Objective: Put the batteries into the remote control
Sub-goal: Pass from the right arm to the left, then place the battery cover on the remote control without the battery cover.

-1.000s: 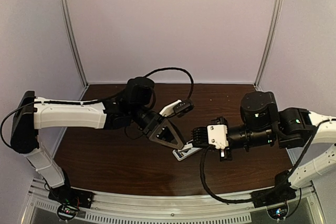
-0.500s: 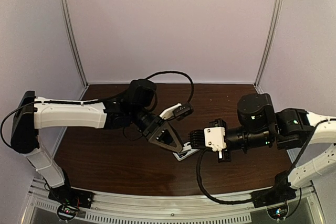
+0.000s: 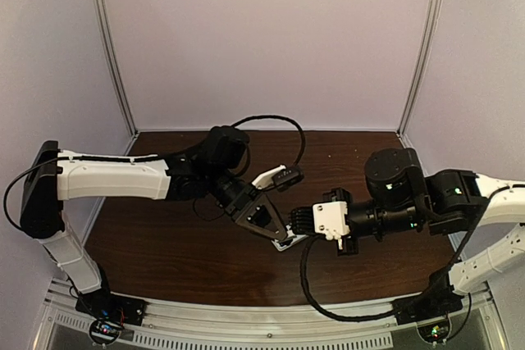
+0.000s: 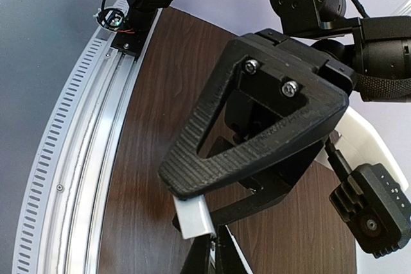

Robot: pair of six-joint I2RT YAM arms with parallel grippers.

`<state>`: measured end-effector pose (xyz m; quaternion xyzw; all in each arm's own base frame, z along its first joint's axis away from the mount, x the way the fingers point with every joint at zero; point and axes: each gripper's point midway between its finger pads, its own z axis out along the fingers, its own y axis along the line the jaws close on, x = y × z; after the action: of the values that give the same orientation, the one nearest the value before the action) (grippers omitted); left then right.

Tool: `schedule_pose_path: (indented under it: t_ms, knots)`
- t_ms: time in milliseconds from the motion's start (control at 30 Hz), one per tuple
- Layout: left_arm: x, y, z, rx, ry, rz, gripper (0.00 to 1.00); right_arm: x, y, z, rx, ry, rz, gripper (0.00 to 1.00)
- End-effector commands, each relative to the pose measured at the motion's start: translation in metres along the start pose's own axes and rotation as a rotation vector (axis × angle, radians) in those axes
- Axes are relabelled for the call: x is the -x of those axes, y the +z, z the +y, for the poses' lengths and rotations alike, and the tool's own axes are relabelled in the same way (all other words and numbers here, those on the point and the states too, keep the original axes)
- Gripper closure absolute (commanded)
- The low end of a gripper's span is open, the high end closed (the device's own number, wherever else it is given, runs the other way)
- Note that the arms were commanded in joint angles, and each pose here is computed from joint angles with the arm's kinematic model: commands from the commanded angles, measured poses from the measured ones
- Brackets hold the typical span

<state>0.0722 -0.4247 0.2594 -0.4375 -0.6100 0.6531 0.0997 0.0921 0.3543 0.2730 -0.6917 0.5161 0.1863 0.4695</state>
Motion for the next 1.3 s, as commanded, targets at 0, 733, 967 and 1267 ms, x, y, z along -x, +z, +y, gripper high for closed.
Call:
schedule_pose_path:
  t_ms: [0, 733, 967, 1267]
  knots:
    - [0.004, -0.001, -0.013, -0.038, 0.062, 0.013, 0.52, 0.000, -0.005, -0.010, -0.053, 0.006, 0.021, 0.93]
    - [0.033, -0.134, 0.072, 0.811, 0.272, -0.448, 0.53, -0.085, -0.024, -0.108, -0.313, 0.848, -0.044, 0.24]
    - [0.018, -0.159, 0.097, 1.012, 0.339, -0.455, 0.54, -0.154, 0.003, -0.107, -0.267, 1.110, 0.056, 0.27]
    - [0.009, -0.143, 0.131, 1.229, 0.490, -0.269, 0.54, -0.248, 0.019, -0.110, -0.290, 1.382, 0.213, 0.30]
